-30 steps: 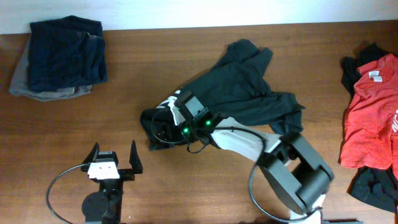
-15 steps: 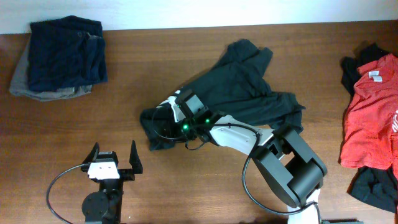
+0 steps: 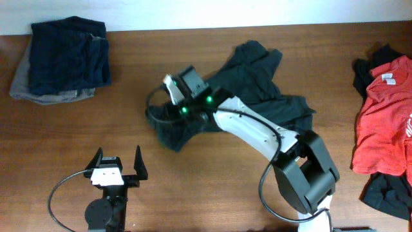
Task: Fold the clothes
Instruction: 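Drag the shirt upward and release it with the right gripper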
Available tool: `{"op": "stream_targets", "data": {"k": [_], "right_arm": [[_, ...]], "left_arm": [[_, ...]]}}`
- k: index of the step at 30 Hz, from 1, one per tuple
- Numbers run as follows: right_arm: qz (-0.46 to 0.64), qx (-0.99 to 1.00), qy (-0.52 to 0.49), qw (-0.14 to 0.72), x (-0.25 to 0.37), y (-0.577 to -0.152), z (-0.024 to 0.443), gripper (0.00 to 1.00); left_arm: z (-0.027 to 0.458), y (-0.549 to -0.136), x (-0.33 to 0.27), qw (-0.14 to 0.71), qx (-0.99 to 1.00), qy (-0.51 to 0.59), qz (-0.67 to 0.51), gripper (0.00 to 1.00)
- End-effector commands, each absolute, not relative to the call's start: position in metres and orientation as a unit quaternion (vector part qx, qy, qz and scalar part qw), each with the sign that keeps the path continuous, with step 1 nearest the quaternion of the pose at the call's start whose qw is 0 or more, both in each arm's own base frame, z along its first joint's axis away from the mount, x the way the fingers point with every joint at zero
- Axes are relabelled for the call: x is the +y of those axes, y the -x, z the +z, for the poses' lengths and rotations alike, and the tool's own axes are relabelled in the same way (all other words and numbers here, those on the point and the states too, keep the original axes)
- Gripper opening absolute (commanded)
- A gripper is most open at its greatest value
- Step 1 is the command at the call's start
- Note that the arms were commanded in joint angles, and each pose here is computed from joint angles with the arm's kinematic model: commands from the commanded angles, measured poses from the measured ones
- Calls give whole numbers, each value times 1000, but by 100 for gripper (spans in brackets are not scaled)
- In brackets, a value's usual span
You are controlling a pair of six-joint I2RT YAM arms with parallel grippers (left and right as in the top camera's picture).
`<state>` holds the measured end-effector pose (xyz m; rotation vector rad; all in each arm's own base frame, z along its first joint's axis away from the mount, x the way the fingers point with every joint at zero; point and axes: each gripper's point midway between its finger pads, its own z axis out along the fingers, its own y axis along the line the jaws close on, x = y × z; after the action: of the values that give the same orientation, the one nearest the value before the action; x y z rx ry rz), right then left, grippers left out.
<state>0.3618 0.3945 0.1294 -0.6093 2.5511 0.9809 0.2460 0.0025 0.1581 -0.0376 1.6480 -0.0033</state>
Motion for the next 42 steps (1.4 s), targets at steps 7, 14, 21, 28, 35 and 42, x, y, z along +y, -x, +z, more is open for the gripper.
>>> {"op": "stream_targets", "data": {"k": [7, 14, 21, 28, 35, 42], "right_arm": [[322, 827, 281, 367, 419, -432, 179, 11], [312, 853, 276, 314, 427, -429, 117, 81], [226, 905, 204, 297, 344, -458, 156, 99], [117, 955, 122, 242, 232, -451, 206, 99], [181, 959, 166, 143, 219, -416, 192, 98], [-16, 994, -18, 110, 116, -418, 171, 99]], "left_arm": [[157, -246, 3, 680, 733, 22, -3, 99], [157, -246, 3, 680, 733, 22, -3, 99], [157, -246, 3, 680, 733, 22, -3, 99], [157, -246, 3, 680, 733, 22, -3, 99], [157, -246, 3, 680, 733, 22, -3, 99], [157, -246, 3, 680, 733, 22, -3, 99]]}}
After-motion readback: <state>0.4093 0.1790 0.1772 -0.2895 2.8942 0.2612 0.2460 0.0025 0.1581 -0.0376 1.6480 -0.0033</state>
